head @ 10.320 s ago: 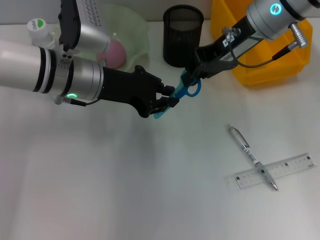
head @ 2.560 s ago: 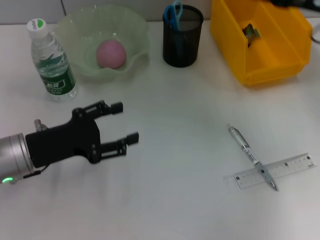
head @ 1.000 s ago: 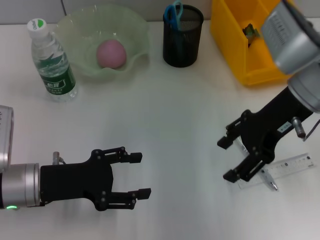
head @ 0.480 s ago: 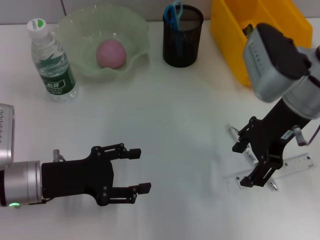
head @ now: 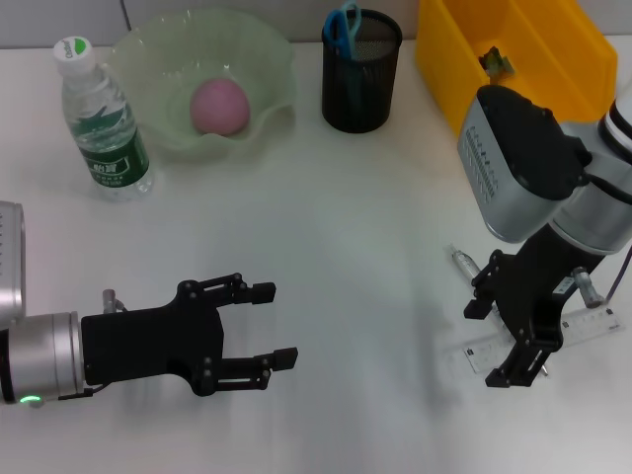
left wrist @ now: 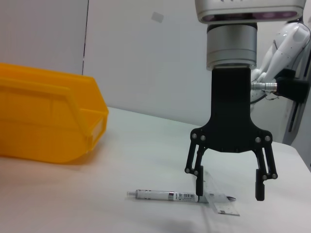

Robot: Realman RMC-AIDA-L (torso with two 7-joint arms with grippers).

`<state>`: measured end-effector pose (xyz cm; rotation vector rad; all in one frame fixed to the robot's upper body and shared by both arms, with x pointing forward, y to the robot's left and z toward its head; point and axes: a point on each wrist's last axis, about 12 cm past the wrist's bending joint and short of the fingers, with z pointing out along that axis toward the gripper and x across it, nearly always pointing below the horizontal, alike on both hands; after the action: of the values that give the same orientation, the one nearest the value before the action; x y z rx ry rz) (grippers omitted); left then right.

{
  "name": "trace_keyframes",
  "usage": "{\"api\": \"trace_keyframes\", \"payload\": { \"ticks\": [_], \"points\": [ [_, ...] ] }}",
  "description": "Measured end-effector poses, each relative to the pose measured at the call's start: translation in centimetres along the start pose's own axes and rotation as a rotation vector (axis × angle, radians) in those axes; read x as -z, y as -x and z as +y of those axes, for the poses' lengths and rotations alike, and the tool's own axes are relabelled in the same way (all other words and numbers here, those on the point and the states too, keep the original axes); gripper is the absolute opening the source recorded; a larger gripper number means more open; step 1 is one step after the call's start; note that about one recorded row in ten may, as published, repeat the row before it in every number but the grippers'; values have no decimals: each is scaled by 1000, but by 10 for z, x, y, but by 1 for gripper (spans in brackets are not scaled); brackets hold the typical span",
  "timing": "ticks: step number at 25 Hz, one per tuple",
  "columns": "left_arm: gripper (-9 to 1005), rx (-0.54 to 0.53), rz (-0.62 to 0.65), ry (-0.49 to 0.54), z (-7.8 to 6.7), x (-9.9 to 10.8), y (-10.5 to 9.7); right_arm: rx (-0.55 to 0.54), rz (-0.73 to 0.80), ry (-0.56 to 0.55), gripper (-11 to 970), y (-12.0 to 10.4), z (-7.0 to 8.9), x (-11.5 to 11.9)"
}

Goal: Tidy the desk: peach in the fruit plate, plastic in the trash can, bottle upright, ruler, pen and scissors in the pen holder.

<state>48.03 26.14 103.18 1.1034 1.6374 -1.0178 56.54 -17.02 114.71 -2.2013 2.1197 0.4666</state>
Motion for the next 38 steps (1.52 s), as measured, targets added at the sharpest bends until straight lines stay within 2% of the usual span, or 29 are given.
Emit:
{"api": "trace_keyframes", "payload": {
  "ticks": [20,31,36,38],
  "points": [
    [806,7,2,7,0,-2,-1,91,54,-33,804,4,3,-22],
    [806,10,-7,11,0,-1,-1,100,41,-44,604,2,3,-26],
    [807,9,-11,12,0,0,0,107,25,-42,546,3,3,-27],
    [807,8,-11,12,0,0,0,106,12,-40,449,4,4,-26]
  ]
}}
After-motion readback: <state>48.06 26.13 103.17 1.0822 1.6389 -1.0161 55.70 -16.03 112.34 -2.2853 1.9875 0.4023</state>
